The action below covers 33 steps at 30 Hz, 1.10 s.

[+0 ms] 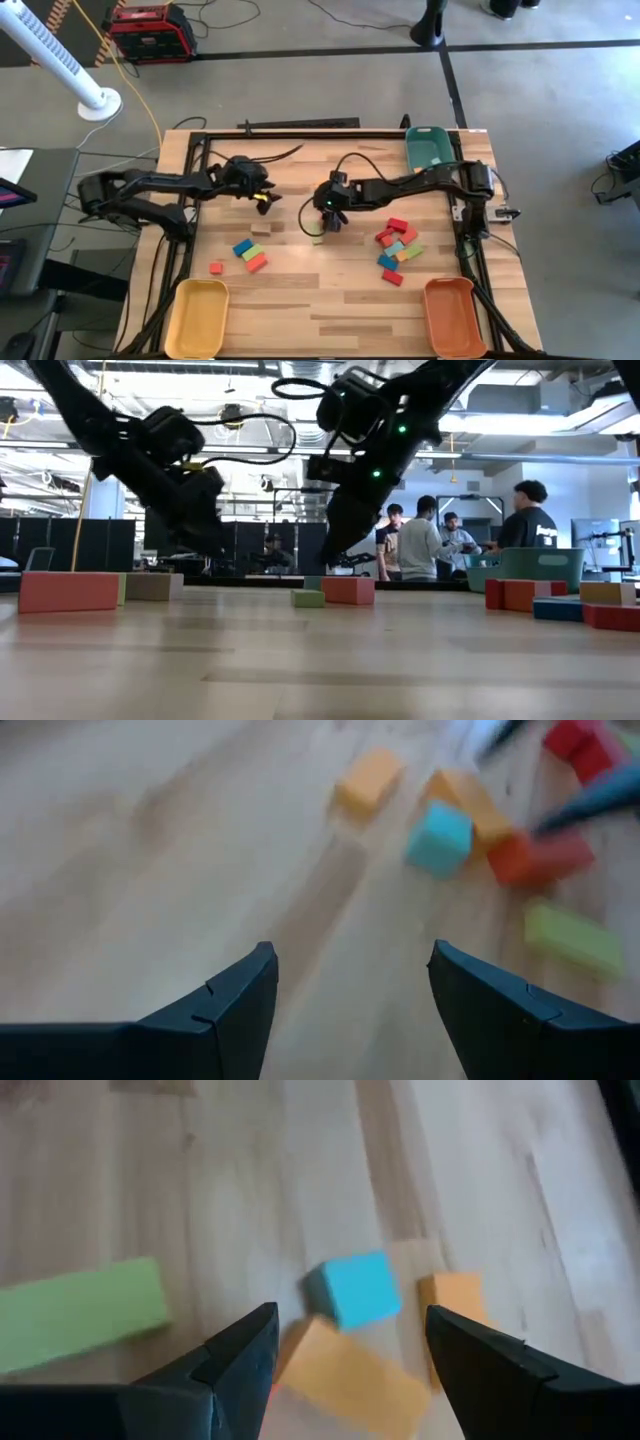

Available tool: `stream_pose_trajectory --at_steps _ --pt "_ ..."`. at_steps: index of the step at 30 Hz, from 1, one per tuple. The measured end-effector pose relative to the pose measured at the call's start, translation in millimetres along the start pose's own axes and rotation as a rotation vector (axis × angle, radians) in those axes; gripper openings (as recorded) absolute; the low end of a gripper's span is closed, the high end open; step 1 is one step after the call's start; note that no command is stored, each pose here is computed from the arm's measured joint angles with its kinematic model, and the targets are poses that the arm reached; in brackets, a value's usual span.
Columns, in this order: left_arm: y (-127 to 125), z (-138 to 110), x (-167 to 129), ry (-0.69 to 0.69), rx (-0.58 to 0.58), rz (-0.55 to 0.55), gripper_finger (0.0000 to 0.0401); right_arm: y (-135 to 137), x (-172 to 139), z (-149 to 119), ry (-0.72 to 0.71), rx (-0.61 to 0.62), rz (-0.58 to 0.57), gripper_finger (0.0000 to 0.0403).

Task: Sort blocks by size
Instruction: Put the blue square block into the green bin

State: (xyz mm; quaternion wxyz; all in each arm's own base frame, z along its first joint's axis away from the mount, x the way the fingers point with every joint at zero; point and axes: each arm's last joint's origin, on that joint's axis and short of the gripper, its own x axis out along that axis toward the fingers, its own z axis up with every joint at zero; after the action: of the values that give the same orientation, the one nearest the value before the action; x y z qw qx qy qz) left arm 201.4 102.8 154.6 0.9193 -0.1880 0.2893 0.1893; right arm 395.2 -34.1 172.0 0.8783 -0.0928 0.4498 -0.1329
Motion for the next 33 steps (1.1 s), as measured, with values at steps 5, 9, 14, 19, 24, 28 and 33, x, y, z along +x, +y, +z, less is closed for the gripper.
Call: stream_pose_trajectory --at_steps 5,9,14,19,24,28,33 --pt "2 -13 -5 0.003 -0.008 0.002 0.0247 -7 7 9 -0.001 -0.014 0.045 0.0282" --pt "3 -19 -4 0.024 0.000 0.005 0.0247 -12 11 15 0.000 -0.011 0.089 0.0282" --pt "1 -20 -3 0.021 0.012 -0.006 0.0247 -16 26 13 0.045 -0.022 0.124 0.0282" --pt "-4 -19 -2 0.006 0.028 -0.025 0.0247 -19 45 9 0.098 -0.017 0.123 0.0282" --pt "-7 -20 -2 0.018 0.044 -0.038 0.0247 -18 51 5 0.115 -0.016 0.123 0.0280" --pt "-8 -20 -2 0.013 0.050 -0.042 0.0247 -18 51 4 0.123 -0.017 0.125 0.0260" --pt "-8 -19 -2 -0.001 0.053 -0.045 0.0247 -18 51 5 0.124 -0.004 0.124 0.0195"
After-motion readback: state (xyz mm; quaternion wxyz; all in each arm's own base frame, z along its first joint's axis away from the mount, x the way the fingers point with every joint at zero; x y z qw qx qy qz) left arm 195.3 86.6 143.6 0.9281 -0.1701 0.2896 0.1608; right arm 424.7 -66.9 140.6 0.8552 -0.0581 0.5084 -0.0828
